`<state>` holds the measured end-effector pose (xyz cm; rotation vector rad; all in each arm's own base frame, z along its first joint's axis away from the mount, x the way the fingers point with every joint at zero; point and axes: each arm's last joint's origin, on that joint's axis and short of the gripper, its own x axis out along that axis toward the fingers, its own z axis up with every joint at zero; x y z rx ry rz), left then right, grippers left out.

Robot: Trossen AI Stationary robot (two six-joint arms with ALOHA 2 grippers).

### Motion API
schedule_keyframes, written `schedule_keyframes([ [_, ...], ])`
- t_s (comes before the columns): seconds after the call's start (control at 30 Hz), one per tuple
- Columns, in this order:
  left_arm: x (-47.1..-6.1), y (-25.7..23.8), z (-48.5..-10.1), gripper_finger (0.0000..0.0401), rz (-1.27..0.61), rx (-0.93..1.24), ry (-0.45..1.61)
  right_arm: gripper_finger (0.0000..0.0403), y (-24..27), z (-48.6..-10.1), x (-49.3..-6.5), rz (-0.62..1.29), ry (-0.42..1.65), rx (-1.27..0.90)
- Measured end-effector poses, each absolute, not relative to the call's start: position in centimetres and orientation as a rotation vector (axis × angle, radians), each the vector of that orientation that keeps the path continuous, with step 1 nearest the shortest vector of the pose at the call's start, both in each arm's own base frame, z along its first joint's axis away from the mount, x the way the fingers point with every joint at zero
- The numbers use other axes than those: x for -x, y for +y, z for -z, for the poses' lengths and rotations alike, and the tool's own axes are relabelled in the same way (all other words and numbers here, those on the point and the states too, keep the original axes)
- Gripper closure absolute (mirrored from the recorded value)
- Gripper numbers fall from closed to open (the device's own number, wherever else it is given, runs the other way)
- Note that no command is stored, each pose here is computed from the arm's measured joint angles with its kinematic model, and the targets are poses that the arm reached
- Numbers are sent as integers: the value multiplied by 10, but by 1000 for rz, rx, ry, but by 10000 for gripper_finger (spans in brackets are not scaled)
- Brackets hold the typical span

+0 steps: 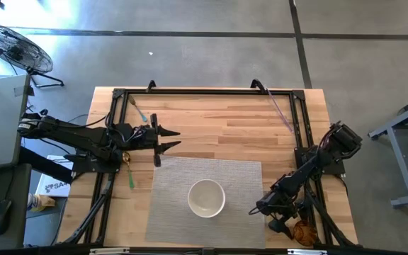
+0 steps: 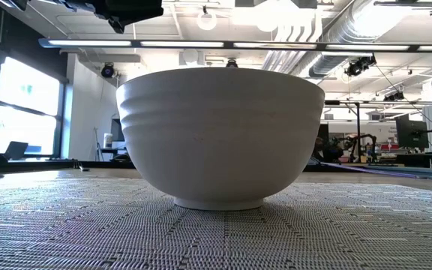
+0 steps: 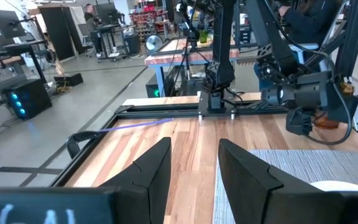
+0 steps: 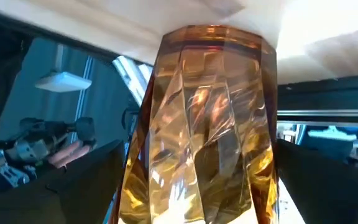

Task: Pick & Place Utensil
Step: Put the brown cup to the top right on the gray mat

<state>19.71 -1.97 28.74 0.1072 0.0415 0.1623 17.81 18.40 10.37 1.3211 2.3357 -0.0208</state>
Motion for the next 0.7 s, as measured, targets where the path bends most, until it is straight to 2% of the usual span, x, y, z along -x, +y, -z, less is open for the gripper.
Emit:
schedule_keyframes([
  [0.23,-197,-20,-287,270,-163,-105,41,4,191,-103,-174,43,2289,-1304],
  [0.7,-197,-20,-287,270,-163,-106,41,20,195,-103,-166,87,2384,-1280],
])
